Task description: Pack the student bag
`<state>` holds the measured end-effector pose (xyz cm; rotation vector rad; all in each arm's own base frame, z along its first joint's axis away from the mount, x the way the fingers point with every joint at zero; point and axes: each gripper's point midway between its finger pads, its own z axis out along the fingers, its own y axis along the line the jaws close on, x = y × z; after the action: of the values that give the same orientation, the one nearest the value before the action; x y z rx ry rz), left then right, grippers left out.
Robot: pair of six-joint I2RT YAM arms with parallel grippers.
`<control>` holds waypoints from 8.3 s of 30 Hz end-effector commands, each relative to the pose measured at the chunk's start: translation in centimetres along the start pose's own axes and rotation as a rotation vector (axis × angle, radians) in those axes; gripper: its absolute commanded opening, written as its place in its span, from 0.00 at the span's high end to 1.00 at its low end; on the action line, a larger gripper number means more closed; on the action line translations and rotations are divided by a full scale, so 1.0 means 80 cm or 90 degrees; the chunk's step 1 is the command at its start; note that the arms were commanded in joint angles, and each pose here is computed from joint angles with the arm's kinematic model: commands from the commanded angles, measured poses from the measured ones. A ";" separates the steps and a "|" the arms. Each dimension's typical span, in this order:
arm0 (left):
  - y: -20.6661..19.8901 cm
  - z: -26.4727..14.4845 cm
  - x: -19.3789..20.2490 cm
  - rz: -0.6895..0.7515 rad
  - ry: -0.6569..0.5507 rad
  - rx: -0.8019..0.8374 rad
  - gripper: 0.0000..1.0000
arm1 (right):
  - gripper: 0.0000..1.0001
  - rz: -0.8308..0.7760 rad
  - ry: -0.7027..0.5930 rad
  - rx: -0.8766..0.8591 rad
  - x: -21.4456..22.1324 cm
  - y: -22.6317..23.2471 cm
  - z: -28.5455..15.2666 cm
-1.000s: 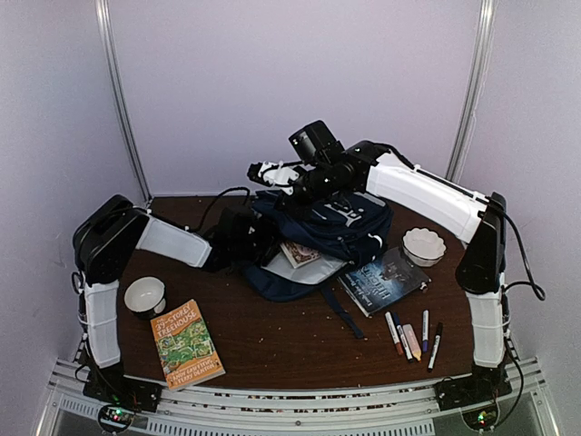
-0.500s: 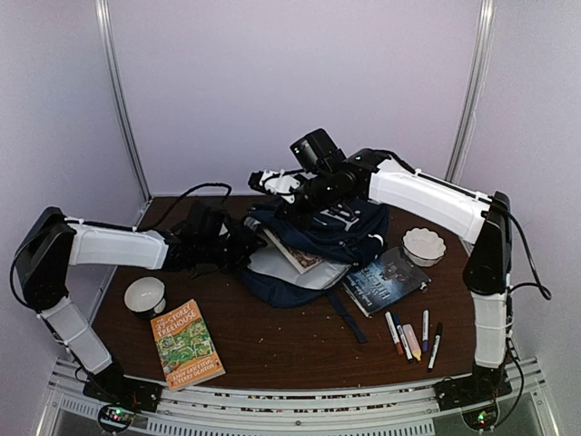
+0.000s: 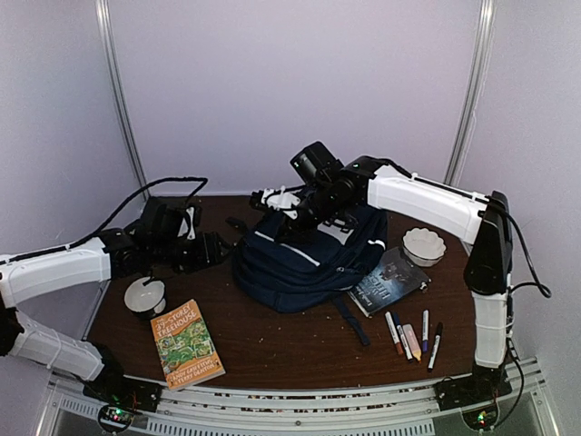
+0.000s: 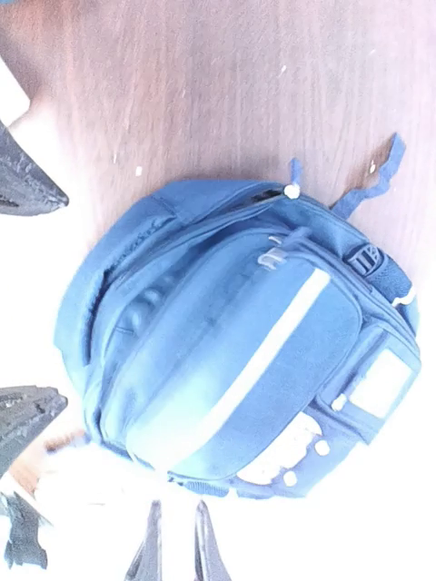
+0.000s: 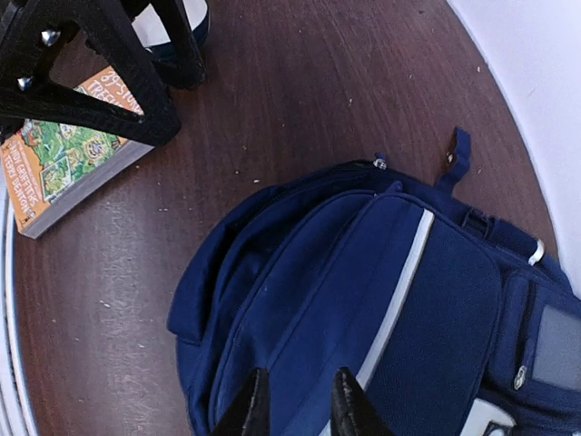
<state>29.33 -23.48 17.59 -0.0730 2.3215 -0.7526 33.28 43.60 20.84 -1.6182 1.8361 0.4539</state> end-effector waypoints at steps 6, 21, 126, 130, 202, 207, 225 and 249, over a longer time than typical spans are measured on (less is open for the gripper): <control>-0.007 0.013 -0.034 0.242 0.012 -0.026 0.32 | 0.54 0.112 0.017 -0.011 0.064 0.017 -0.085; 0.037 0.105 -0.087 0.137 0.109 0.004 0.14 | 0.31 0.554 0.125 0.124 0.293 -0.111 -0.104; -0.252 0.274 0.197 0.071 0.283 0.242 0.20 | 0.17 0.570 0.356 0.069 0.503 -0.059 -0.163; -0.250 0.273 0.198 0.067 0.284 0.240 0.20 | 0.17 0.587 0.337 0.032 0.495 -0.058 -0.153; -0.184 0.274 0.207 0.009 0.336 0.172 0.24 | 0.37 0.569 0.157 -0.241 0.324 0.031 -0.142; -0.196 0.267 0.197 0.014 0.319 0.200 0.24 | 0.38 0.517 0.137 -0.274 0.289 0.054 -0.156; -0.190 0.247 0.156 0.059 0.283 0.206 0.25 | 0.38 0.440 0.240 -0.513 0.296 0.190 -0.137; -0.235 0.138 0.150 -0.263 0.167 0.218 0.18 | 0.24 0.415 0.347 -0.102 0.381 -0.007 -0.105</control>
<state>26.76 -44.63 16.35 -0.0754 2.3898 -1.2616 27.34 16.42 8.76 -1.3519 2.7873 0.6259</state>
